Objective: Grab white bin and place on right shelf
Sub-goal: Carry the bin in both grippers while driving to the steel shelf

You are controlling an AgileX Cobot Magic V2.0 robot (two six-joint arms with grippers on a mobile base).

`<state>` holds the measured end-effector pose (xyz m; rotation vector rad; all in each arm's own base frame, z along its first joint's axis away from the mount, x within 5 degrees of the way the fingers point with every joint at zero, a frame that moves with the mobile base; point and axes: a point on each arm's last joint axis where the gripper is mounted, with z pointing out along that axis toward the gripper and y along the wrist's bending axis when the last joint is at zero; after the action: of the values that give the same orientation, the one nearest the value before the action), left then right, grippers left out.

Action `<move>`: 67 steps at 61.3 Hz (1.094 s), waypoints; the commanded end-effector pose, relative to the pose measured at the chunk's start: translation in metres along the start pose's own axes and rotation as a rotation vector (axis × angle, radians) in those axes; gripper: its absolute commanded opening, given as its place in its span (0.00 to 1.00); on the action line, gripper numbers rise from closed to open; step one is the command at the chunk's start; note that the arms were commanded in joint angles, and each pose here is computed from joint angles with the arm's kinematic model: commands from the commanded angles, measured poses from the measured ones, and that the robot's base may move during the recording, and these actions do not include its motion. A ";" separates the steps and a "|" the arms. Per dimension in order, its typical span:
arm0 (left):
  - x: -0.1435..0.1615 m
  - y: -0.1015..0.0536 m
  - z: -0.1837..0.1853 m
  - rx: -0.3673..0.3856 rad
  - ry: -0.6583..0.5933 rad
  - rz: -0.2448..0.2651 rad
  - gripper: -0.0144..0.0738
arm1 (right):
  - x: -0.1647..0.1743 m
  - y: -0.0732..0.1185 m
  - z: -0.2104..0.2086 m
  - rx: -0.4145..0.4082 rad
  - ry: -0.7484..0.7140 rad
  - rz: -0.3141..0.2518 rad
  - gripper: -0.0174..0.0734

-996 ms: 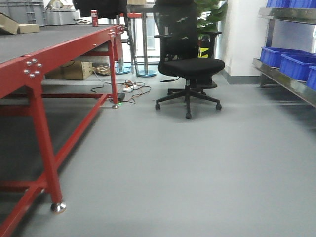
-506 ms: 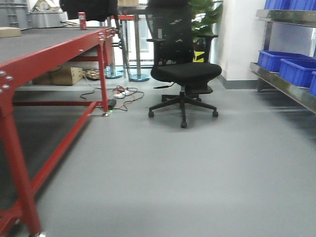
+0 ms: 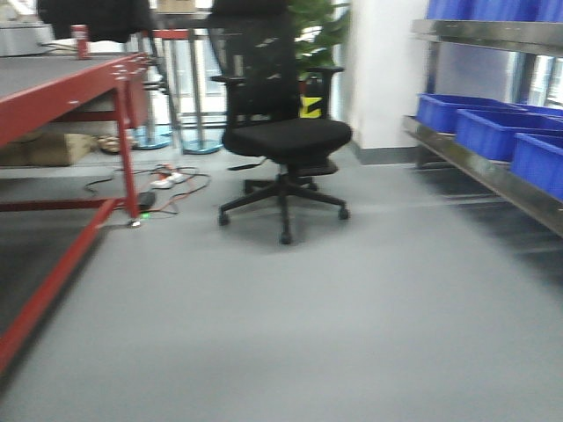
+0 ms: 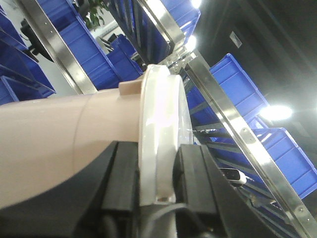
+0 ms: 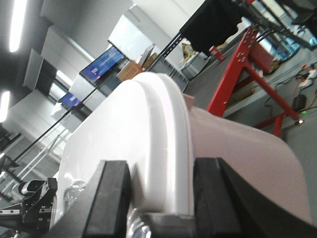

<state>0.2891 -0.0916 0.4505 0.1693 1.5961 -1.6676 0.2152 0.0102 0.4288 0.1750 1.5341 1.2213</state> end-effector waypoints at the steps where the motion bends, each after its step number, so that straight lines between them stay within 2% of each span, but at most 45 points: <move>1: 0.017 -0.044 0.001 0.216 0.161 0.074 0.02 | 0.007 0.050 -0.007 -0.333 0.087 0.028 0.32; 67: 0.017 -0.044 0.001 0.216 0.161 0.074 0.02 | 0.006 0.050 -0.007 -0.331 0.084 0.028 0.32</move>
<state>0.2892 -0.0915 0.4505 0.1676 1.5961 -1.6664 0.2153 0.0102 0.4286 0.1760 1.5357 1.2210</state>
